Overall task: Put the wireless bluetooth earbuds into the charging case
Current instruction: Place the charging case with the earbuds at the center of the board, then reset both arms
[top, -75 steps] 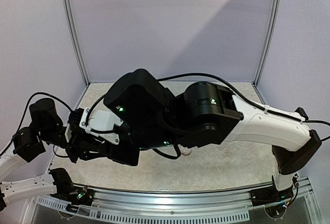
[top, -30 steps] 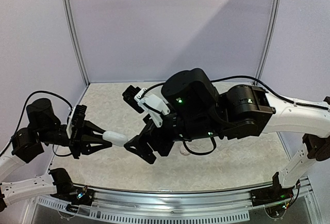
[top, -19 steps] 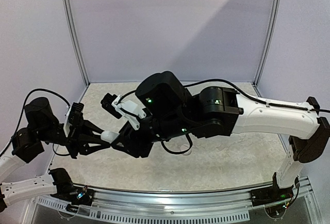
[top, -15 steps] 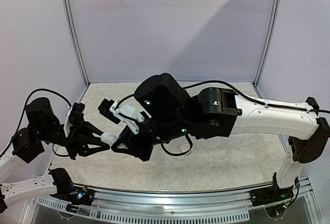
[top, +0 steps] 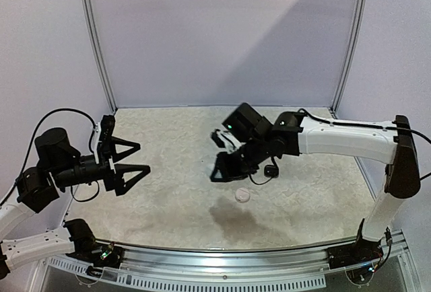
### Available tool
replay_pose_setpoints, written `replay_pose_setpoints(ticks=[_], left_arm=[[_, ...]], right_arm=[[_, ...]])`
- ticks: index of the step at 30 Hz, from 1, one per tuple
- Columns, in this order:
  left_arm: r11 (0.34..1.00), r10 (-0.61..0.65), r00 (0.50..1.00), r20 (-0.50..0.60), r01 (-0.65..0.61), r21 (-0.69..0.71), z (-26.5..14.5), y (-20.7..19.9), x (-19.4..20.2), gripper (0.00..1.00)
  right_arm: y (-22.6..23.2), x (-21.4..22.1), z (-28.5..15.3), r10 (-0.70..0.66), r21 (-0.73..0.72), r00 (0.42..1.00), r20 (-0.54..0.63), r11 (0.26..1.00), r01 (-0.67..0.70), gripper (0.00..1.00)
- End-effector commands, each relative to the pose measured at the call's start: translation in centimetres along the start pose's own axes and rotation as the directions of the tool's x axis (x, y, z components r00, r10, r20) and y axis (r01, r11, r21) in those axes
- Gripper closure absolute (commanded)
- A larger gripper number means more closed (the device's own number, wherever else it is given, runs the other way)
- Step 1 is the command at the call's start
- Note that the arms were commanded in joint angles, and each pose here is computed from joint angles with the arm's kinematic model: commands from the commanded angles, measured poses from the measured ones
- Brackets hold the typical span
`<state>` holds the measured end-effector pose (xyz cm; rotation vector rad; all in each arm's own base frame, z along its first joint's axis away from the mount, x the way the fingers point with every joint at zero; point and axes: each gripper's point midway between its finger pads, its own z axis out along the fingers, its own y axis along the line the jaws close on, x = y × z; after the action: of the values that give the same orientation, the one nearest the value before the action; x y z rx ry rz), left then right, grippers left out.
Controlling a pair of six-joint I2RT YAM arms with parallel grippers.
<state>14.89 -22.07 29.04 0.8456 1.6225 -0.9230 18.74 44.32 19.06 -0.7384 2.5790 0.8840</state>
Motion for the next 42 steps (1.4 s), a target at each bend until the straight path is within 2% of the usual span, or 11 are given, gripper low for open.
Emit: replay_pose_setpoints(ticks=[1,3,6,9,14,18,21,25,37,40,42], left_arm=[[0.759,-0.238,0.970,-0.051,0.153,-0.633,-3.6,11.5,5.9,0.01],[0.636,-0.315,0.946,-0.071,0.155,-0.756,-5.5,13.9,8.8,0.01],[0.535,-0.386,0.921,-0.044,0.184,-0.825,-7.3,15.5,11.5,0.00],[0.492,-0.384,0.924,0.005,0.209,-0.845,-8.1,16.4,11.3,0.01],[0.425,-0.390,0.919,0.054,0.232,-0.875,-9.4,17.9,11.7,0.01],[0.406,-0.401,0.912,0.090,0.265,-0.875,-9.8,18.6,11.8,0.01],[0.386,-0.409,0.905,0.113,0.284,-0.878,-10.0,19.2,12.1,0.01],[0.377,-0.407,0.902,0.144,0.310,-0.873,-10.2,19.7,12.1,0.01],[0.357,-0.327,0.928,0.178,0.296,-0.886,-11.7,20.8,11.2,0.01],[0.357,-0.324,0.929,0.180,0.296,-0.886,-11.8,20.7,11.0,0.01],[0.365,-0.319,0.931,0.176,0.292,-0.884,-11.8,20.7,10.8,0.01]], right_arm=[[-7.6,6.2,2.2,0.499,0.069,0.858,-0.121,0.867,-0.494,0.99],[-10.1,6.5,1.6,0.575,0.074,0.817,-0.039,0.817,-0.571,0.98],[-13.9,7.1,-1.0,0.645,0.115,0.755,0.115,0.747,-0.655,0.96],[-17.5,8.8,-3.1,0.707,0.124,0.670,0.227,0.661,-0.740,0.96],[-20.3,9.8,-3.9,0.748,0.035,0.587,0.310,0.608,-0.793,0.95],[-18.7,8.7,-2.2,0.736,-0.073,0.639,0.222,0.667,-0.742,0.91],[-18.8,9.1,0.2,0.717,-0.008,0.685,0.128,0.691,-0.722,0.90],[-19.8,10.1,2.3,0.731,0.043,0.678,0.074,0.677,-0.735,0.89],[-22.6,12.3,0.6,0.759,0.204,0.640,0.119,0.612,-0.764,0.31],[-22.5,11.9,-1.2,0.737,0.266,0.662,0.135,0.617,-0.741,0.02],[-22.7,11.0,-3.4,0.698,0.314,0.694,0.176,0.628,-0.712,0.01]])
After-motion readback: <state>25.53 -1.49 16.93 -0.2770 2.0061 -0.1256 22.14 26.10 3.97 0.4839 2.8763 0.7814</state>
